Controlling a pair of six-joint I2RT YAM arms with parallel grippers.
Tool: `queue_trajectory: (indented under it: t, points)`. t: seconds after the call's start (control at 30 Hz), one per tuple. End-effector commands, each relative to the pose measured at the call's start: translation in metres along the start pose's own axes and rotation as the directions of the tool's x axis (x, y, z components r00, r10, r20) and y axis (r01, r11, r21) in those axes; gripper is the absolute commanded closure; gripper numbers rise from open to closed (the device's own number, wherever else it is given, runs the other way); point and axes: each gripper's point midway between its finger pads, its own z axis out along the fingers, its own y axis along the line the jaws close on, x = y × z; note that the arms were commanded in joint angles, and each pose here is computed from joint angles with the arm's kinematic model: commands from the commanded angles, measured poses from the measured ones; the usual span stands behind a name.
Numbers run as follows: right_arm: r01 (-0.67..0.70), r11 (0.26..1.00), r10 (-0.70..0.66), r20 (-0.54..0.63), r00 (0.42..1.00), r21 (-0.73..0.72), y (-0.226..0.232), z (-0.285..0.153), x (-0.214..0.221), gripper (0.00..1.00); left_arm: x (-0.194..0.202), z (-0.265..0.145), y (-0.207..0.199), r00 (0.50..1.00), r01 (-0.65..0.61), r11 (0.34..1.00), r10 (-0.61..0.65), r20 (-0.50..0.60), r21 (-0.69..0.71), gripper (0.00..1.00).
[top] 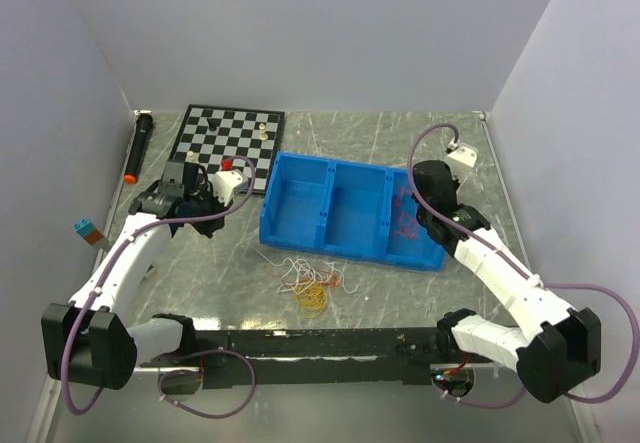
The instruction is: Untangle the cables
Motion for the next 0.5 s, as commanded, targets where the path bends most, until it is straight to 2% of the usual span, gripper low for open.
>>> queue_trajectory:
  t: [0.0,0.17,0.43,0.47]
  points:
    - [-0.060,0.998,0.060,-0.086,0.995,-0.004,0.007,0.007,0.025,1.00,-0.010,-0.003,0.002,0.999,-0.016,1.000,0.016,0.037,-0.011,0.99]
    - [-0.064,0.996,0.054,-0.161,0.985,-0.059,0.025,0.017,0.047,1.00,-0.010,-0.003,0.002,0.999,-0.016,1.000,0.017,0.038,-0.013,0.99]
    - [-0.140,0.990,0.129,-0.358,0.925,-0.005,0.025,0.031,0.091,1.00,-0.011,-0.003,0.002,0.999,-0.017,1.000,0.017,0.040,-0.012,0.99]
    - [-0.153,0.988,0.141,-0.368,0.919,-0.004,0.025,0.031,0.092,0.94,-0.012,-0.003,0.002,0.999,-0.017,1.000,0.017,0.040,-0.011,0.99]
